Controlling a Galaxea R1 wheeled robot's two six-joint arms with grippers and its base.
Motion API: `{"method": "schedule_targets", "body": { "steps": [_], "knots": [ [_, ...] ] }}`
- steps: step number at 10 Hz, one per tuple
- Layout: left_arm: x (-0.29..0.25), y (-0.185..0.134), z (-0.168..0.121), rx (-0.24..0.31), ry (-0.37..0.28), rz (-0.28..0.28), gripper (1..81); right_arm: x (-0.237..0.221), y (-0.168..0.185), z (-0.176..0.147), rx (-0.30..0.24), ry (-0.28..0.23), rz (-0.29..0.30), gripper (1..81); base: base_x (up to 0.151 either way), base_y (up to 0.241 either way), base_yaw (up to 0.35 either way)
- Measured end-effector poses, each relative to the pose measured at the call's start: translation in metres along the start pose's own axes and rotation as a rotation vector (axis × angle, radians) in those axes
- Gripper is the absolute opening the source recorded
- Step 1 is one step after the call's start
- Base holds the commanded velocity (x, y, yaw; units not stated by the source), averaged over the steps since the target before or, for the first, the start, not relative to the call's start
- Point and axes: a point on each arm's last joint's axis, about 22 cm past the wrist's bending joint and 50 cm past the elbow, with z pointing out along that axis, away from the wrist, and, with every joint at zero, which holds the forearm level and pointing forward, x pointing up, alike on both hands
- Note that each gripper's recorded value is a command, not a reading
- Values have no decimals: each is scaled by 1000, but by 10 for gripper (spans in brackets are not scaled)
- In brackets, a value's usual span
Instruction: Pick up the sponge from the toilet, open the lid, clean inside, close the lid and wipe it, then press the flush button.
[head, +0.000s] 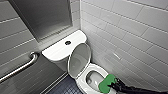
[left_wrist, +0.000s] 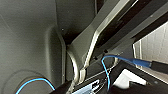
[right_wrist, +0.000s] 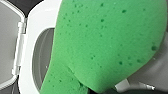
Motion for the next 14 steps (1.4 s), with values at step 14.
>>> {"method": "schedule_targets", "body": {
  "steps": [14],
  "knots": [
    [-2,6,0,-24,10,2,811,-163,88,-124,20,13,265,10,0,0,0]
  ]
}}
